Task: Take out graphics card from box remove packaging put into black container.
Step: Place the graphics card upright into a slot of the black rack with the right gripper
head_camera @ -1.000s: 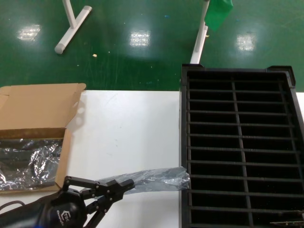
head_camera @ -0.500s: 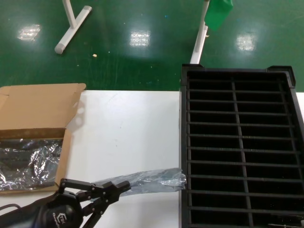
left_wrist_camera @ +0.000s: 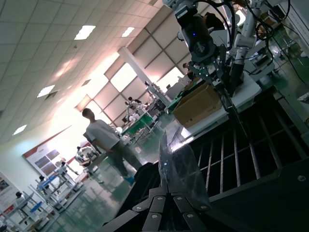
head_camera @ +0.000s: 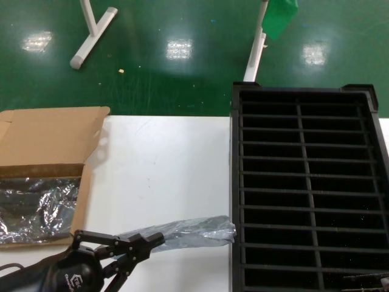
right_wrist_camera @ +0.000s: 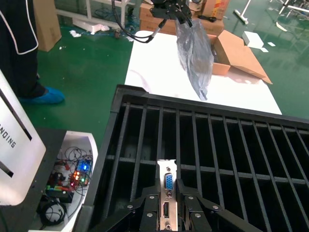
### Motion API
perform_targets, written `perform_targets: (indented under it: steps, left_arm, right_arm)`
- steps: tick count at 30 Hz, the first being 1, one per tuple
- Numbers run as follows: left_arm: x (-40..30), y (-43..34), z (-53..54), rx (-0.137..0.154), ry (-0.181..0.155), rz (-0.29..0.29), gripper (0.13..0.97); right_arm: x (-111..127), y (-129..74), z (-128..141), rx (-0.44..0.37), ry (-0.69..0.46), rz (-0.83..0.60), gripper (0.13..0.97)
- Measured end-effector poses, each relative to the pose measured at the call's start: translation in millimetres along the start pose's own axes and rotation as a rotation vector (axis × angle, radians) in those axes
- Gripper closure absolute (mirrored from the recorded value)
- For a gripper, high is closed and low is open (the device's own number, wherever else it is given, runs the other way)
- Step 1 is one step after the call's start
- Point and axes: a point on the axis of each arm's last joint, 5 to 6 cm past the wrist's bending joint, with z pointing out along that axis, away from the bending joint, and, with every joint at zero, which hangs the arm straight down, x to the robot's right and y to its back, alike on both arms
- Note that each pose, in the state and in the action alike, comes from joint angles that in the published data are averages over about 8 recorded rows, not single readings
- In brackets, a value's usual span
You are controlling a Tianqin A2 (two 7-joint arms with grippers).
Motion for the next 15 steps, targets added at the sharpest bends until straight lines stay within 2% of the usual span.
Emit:
perform_targets:
  steps: [15]
  left_arm:
    - [5.2,0.1,-1.9,0.000,-0.007,-0.010,0.955]
  right_arm:
    - [16.8,-5.4,7.0,-0.019,-0.011,-0.016,0.897]
